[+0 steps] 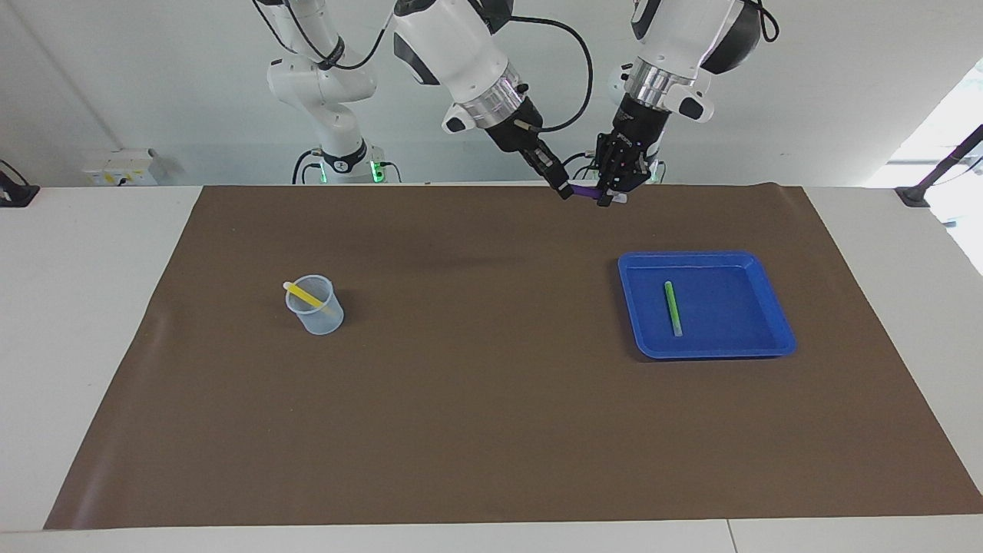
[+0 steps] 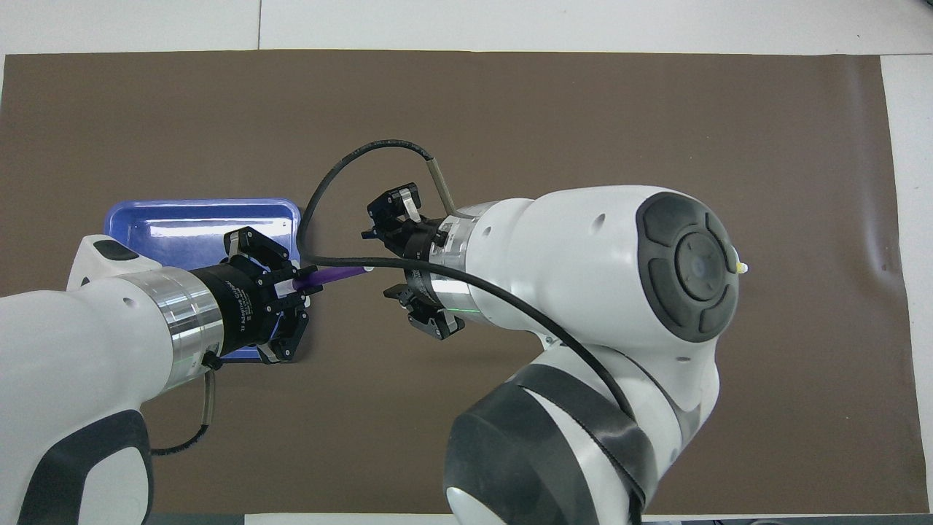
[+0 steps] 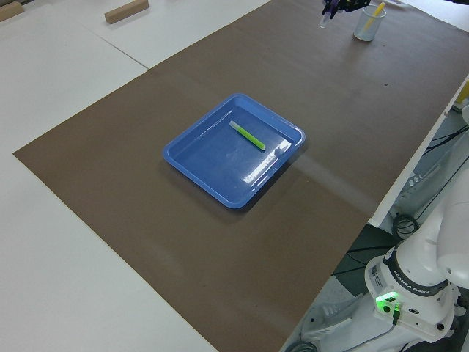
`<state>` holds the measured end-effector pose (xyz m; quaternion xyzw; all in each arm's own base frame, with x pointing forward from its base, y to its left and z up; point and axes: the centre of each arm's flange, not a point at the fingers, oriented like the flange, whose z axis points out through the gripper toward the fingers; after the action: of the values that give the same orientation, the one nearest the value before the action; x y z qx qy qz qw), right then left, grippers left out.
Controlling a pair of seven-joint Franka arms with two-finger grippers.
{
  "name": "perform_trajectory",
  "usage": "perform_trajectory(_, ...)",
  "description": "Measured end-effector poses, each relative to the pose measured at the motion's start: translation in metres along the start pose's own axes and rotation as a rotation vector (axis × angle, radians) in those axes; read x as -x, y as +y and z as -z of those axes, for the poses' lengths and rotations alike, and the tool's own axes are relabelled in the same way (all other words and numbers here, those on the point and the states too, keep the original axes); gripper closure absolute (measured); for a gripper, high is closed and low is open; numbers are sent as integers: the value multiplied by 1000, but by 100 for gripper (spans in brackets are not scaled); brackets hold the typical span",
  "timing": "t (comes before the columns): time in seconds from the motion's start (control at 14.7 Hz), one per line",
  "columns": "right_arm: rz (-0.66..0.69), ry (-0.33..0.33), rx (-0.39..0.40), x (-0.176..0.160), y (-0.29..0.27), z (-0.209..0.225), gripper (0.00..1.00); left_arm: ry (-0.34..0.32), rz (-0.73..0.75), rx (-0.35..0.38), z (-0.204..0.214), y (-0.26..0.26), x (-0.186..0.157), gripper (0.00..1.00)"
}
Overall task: Right arm passes pens to left for tray arrangement
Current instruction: 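Close the left gripper on the purple pen and open the right gripper, then place the purple pen in the tray with the left gripper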
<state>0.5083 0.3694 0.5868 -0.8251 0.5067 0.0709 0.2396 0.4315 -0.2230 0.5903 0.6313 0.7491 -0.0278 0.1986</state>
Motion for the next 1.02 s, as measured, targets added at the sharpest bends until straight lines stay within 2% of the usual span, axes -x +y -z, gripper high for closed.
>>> perform_trajectory(0.14,121,56,67,-30,3,2,0,11,-54,11,2,11,-15,83)
perform_trajectory(0.34,349,116,182,-82,12,11,0,41,-187,10,-3,46,-69,83)
perform_trajectory(0.61,588,130,265,-155,32,22,0,37,-420,-87,-47,77,-138,83)
perform_trajectory(0.75,693,121,303,-196,50,27,0,11,-578,-143,-75,89,-177,83)
perform_trajectory(1.02,873,96,345,-272,90,44,0,-58,-898,-197,-124,105,-241,83)
